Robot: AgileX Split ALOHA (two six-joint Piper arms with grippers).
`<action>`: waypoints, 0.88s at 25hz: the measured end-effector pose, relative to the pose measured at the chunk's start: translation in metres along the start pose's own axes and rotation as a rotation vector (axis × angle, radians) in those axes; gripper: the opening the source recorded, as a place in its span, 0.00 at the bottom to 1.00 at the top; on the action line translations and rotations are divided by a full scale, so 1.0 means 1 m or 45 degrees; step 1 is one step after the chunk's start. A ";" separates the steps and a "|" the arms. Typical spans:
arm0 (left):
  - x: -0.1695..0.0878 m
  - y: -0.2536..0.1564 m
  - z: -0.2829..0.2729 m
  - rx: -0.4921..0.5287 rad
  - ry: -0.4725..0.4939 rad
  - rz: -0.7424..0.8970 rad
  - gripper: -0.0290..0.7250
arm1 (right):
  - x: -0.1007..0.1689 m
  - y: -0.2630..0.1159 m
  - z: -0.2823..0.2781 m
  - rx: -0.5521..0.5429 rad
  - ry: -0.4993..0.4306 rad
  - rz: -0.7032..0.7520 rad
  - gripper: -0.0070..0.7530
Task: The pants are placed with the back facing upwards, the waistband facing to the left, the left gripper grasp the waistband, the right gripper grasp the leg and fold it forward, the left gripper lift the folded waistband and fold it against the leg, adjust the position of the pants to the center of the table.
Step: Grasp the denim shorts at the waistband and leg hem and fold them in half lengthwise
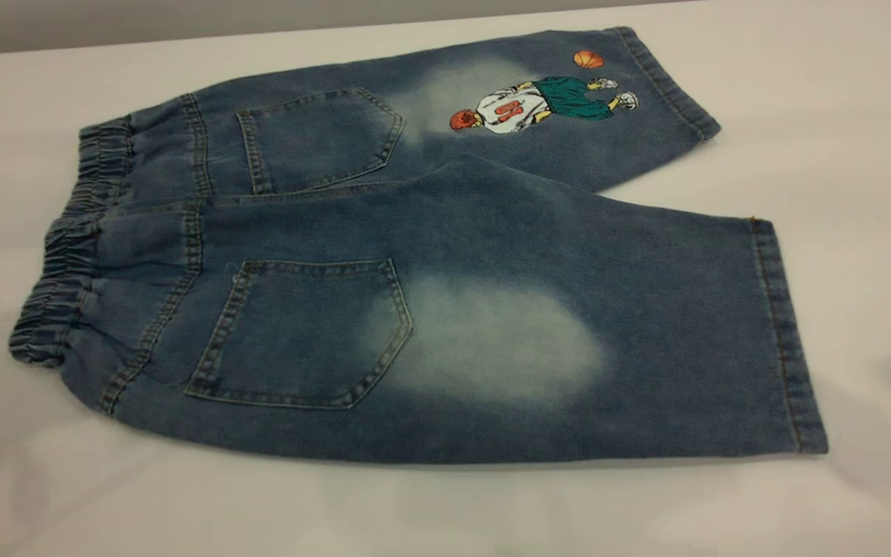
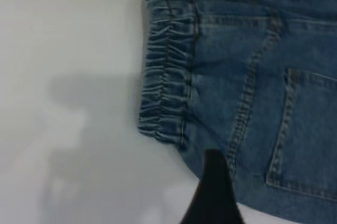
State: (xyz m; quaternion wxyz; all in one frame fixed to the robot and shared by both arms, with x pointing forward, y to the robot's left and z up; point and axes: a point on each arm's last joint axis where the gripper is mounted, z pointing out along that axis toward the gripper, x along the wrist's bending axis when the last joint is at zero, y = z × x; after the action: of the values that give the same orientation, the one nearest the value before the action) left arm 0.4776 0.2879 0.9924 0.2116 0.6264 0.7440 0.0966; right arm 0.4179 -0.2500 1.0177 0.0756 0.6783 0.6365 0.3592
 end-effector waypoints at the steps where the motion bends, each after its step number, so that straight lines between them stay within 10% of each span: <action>1: 0.000 0.005 0.009 0.045 0.007 -0.004 0.71 | -0.001 0.000 0.008 0.039 0.003 0.017 0.70; 14: 0.021 0.004 0.108 0.476 0.132 -0.023 0.71 | -0.015 -0.002 0.071 0.221 0.030 0.078 0.70; 22: 0.026 0.006 0.120 0.411 0.188 -0.078 0.71 | -0.014 -0.002 0.074 0.215 0.065 0.044 0.70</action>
State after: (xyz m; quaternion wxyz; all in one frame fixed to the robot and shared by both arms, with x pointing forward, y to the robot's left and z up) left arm 0.5322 0.2996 0.8828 0.0562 0.6203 0.7822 0.0151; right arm 0.4605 -0.2364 0.9574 -0.0041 0.6839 0.6544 0.3227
